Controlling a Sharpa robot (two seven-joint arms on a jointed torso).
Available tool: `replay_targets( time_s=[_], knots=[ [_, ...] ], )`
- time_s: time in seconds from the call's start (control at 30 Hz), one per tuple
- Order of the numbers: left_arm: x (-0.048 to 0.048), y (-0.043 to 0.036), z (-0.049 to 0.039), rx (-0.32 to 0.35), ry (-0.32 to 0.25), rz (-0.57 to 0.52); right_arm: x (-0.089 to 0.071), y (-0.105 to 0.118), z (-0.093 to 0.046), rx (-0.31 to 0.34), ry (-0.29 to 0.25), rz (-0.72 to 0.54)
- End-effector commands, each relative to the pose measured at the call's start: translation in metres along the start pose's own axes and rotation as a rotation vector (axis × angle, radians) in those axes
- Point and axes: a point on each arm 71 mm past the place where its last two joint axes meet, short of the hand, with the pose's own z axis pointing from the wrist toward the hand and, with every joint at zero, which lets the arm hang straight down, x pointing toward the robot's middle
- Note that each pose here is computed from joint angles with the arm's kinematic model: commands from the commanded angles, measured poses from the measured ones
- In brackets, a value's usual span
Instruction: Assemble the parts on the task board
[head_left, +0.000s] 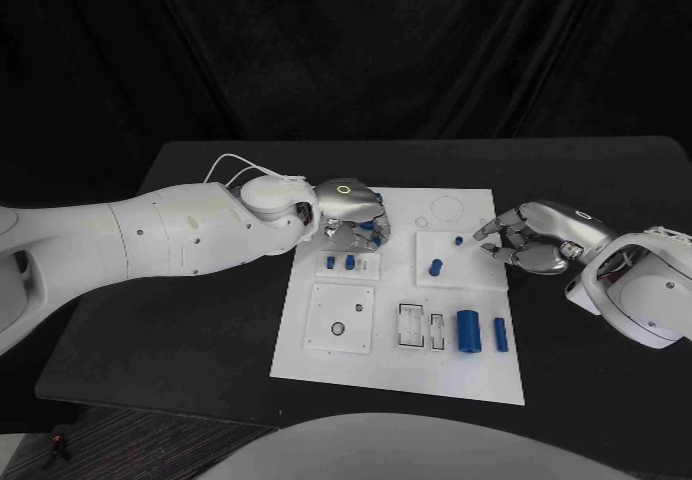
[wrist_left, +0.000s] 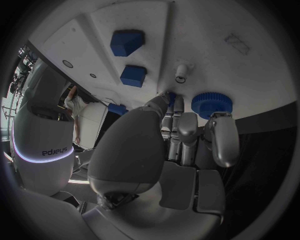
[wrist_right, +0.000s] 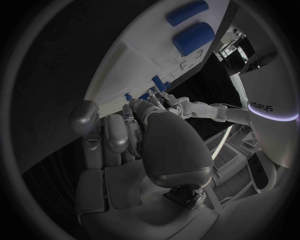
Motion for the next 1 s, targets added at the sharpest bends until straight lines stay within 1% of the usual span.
replay_targets(
  time_s=[0.03,0.23,0.47,0.57,0.7,0.83,0.9,1.0],
  knots=[
    [0.0066,-0.0028,-0.0012,0.023,0.011,-0.003,0.002,0.0,0.0,0.001,0.009,0.003],
    [0.0036,-0.0063,-0.0043,0.048,-0.033,0.011,0.002,0.0,-0.001,0.001,0.01,0.003],
    [-0.0025,-0.011,-0.0133,0.068,-0.081,0.022,0.001,-0.001,-0.002,0.003,0.009,0.003],
    [-0.0079,-0.0116,-0.0174,0.07,-0.092,0.028,0.001,-0.001,-0.002,0.005,0.009,0.003],
    [-0.0199,-0.0108,-0.0219,0.07,-0.099,0.04,0.001,-0.001,-0.002,0.007,0.009,0.003],
    [-0.0299,-0.0103,-0.0266,0.067,-0.101,0.049,0.001,-0.001,-0.002,0.009,0.01,0.008],
    [-0.0361,-0.0091,-0.0298,0.063,-0.101,0.055,0.001,-0.002,-0.002,0.01,0.011,0.011],
    [-0.0413,-0.0065,-0.034,0.052,-0.1,0.061,0.001,-0.002,-0.002,0.011,0.012,0.012]
  ],
)
